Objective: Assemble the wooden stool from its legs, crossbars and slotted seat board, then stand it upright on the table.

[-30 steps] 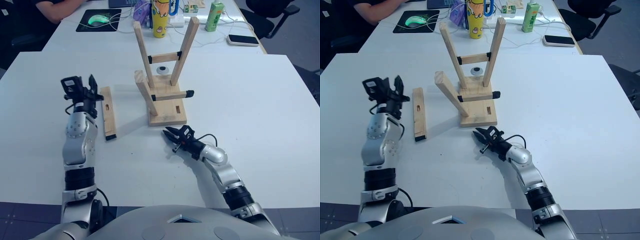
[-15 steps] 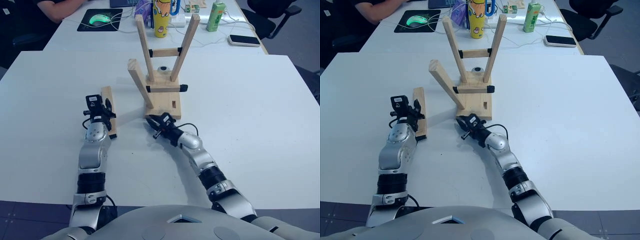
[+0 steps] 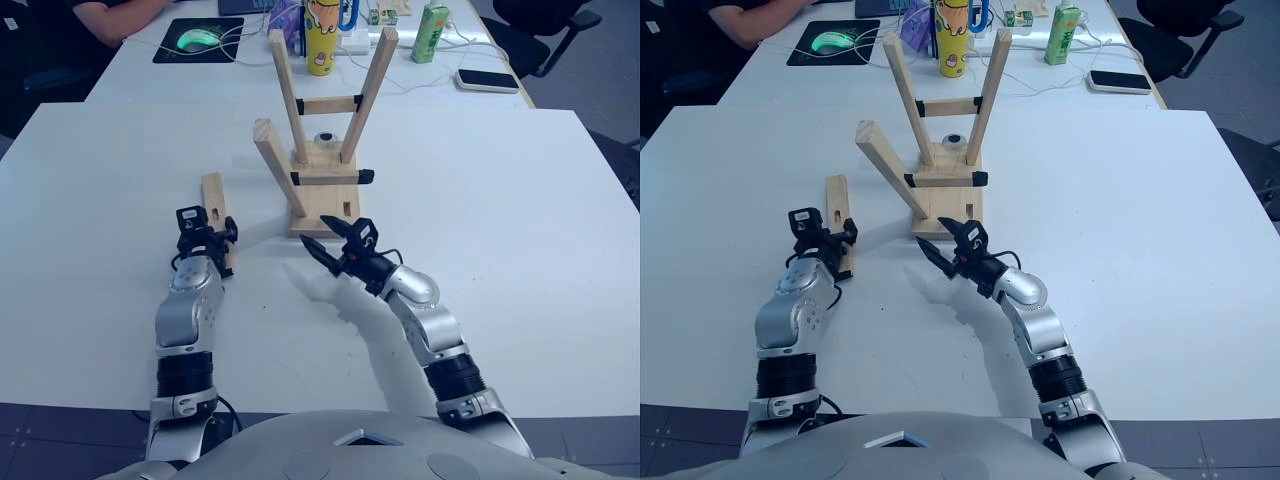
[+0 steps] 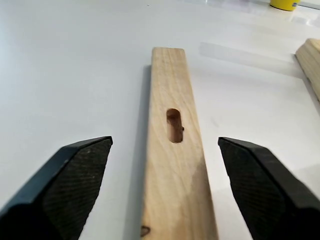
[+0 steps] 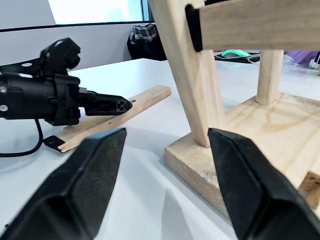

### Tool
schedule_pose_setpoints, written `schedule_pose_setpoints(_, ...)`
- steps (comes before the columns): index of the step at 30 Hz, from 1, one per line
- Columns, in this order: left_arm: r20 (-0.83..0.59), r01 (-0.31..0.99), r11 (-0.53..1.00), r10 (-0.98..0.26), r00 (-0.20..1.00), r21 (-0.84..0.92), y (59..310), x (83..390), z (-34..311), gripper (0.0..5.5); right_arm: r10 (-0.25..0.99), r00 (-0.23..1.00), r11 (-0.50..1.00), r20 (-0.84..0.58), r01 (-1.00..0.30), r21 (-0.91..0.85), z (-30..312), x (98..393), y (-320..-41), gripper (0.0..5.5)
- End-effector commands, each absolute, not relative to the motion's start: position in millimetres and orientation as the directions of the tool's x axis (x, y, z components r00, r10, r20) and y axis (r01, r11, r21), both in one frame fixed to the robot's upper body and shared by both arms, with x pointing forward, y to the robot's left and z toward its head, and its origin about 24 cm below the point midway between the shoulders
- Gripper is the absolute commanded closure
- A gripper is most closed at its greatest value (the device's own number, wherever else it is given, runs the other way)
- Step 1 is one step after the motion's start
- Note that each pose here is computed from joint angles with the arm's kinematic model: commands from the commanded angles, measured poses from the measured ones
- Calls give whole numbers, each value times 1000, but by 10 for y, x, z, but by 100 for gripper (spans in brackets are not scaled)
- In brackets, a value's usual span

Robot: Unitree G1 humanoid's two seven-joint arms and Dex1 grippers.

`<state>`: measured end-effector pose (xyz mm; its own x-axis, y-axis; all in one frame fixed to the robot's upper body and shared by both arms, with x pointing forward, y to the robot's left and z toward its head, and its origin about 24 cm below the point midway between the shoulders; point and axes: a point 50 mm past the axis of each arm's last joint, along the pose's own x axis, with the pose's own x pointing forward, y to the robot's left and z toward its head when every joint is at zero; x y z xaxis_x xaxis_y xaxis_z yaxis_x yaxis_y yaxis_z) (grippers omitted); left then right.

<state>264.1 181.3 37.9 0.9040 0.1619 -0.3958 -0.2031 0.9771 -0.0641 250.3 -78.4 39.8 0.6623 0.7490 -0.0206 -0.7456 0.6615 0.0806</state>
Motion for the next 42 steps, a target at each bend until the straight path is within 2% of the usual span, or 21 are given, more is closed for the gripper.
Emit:
schedule_pose_setpoints(1,-437,-200,980,173,883,-16,1835,2652,392,158,739,673,673,-33,-734,89,390,2480,-763,253)
schedule_pose_setpoints(6,-533,-228,969,244,810,97,1873,2683,383,158,712,701,701,-42,-706,100,385,2499,-768,253)
schedule_pose_setpoints(11,-544,-202,978,196,816,51,1801,2791,581,158,694,717,720,-69,-688,89,354,2520,-786,253)
schedule_pose_setpoints(16,-577,-193,981,161,801,6,1847,2799,624,238,673,735,740,-83,-666,93,353,2542,-785,251)
schedule_pose_setpoints(23,-672,-161,987,132,728,18,1920,2719,348,346,666,741,744,-84,-654,132,361,2563,-735,251)
schedule_pose_setpoints(33,-699,-180,984,127,704,-2,2004,2671,219,346,667,738,744,-104,-652,149,336,2554,-711,251)
schedule_pose_setpoints(36,-658,-186,982,114,745,-41,2042,2695,248,346,678,727,734,-104,-664,143,343,2529,-730,251)
schedule_pose_setpoints(38,-510,-168,965,43,859,-201,2036,2810,443,346,688,712,726,-142,-674,133,304,2512,-774,251)
schedule_pose_setpoints(42,-118,-125,972,103,988,-201,2283,3034,1077,346,717,678,696,-164,-709,113,311,2506,-878,251)
